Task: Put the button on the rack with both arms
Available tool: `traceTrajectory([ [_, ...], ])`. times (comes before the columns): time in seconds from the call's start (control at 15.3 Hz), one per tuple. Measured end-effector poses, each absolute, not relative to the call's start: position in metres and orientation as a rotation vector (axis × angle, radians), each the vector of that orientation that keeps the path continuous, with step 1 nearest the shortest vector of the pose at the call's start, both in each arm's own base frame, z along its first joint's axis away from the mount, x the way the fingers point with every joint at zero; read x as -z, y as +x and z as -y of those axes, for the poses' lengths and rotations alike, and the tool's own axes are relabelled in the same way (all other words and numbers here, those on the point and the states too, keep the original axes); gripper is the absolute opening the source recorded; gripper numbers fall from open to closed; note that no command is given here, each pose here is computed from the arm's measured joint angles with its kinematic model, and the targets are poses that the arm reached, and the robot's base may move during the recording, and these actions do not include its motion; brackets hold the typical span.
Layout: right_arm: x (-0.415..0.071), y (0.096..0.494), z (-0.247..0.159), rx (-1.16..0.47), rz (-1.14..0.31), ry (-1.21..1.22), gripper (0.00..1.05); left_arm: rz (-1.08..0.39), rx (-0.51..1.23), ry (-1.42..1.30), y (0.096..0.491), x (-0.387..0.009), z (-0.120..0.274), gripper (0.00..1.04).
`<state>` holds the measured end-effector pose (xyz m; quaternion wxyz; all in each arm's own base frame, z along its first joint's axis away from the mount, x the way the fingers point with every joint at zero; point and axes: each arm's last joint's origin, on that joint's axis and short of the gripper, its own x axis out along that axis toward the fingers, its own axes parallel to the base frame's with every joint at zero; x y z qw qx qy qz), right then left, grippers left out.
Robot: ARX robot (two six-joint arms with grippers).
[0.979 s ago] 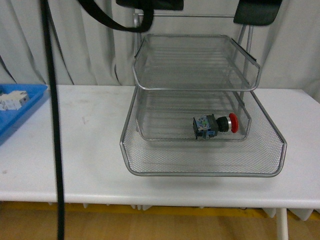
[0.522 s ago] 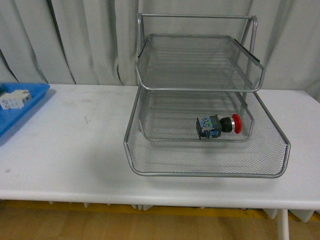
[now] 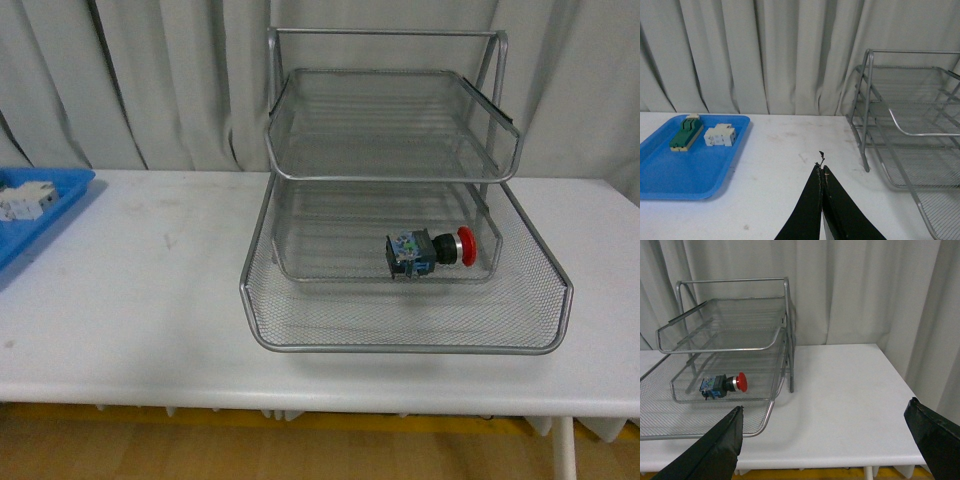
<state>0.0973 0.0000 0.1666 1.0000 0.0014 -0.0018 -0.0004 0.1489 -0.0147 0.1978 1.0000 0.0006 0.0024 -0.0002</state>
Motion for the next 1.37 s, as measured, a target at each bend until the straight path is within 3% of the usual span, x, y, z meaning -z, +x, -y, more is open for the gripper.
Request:
traceTrajectory([
  [0.26, -0.167, 0.097, 0.000, 0.002, 0.004, 0.003, 0.98, -0.009, -0.020, 0.000, 0.135, -0.185, -0.001, 0.02],
  [1.31, -0.167, 0.097, 0.000, 0.001, 0.004, 0.003, 0.98, 0.009, 0.002, 0.001, 0.108, -0.169, 0.000, 0.02],
  [1.37, -0.167, 0.097, 0.000, 0.001, 0.004, 0.002, 0.98, -0.047, 0.005, 0.001, 0.101, -0.162, 0.000, 0.02],
])
